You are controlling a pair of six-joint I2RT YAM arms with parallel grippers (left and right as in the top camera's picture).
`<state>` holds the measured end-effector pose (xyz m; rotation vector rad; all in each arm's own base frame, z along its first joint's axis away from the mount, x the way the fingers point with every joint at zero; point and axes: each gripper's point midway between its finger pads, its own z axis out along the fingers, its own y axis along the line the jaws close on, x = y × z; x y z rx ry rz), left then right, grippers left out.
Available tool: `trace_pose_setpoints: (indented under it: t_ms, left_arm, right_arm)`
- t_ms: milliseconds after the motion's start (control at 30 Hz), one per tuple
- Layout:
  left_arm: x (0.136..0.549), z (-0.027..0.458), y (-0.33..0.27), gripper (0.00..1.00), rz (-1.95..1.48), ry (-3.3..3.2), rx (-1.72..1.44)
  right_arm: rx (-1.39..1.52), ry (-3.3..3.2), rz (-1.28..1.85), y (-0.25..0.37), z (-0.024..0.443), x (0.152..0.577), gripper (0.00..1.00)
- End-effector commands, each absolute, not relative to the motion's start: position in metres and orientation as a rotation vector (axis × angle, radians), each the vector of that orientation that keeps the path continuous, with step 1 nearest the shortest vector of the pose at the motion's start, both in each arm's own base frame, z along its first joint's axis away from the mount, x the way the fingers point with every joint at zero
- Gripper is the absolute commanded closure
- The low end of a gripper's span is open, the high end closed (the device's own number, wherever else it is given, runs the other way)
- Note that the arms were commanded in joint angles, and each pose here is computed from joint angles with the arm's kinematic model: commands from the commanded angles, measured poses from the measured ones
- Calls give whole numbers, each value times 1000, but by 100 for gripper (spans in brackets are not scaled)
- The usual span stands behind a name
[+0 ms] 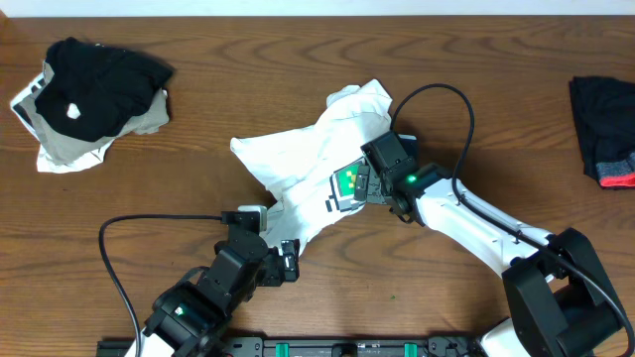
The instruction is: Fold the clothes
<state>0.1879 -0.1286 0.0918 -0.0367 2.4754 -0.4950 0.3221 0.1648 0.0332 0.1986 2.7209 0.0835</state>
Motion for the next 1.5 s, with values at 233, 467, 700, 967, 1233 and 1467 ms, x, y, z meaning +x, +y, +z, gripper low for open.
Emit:
trace_pose_setpoints:
  t_ms: [233, 467, 700, 967, 1233, 1467]
  left_arm:
    - [190, 100, -132, 2, -508, 2458, -13]
    - [190, 100, -132, 2, -508, 2458, -13]
    - [190, 100, -132, 2, -508, 2457, -13]
    - [190, 100, -132, 2, -509, 2457, -13]
    - [187, 100, -136, 2, -540, 2468, 2]
    - [175, 97, -147, 2, -659, 2526, -51]
  right_arm:
    - [231, 2714, 55, 158, 32, 323, 1]
    - [231, 2716, 52, 158, 31, 323, 1]
    - [231, 2717, 51, 158, 31, 322, 1]
    - [230, 2721, 47, 157, 31, 321, 1]
    - [230, 2721, 47, 157, 31, 322, 1]
    - [230, 2721, 47, 157, 31, 322, 1]
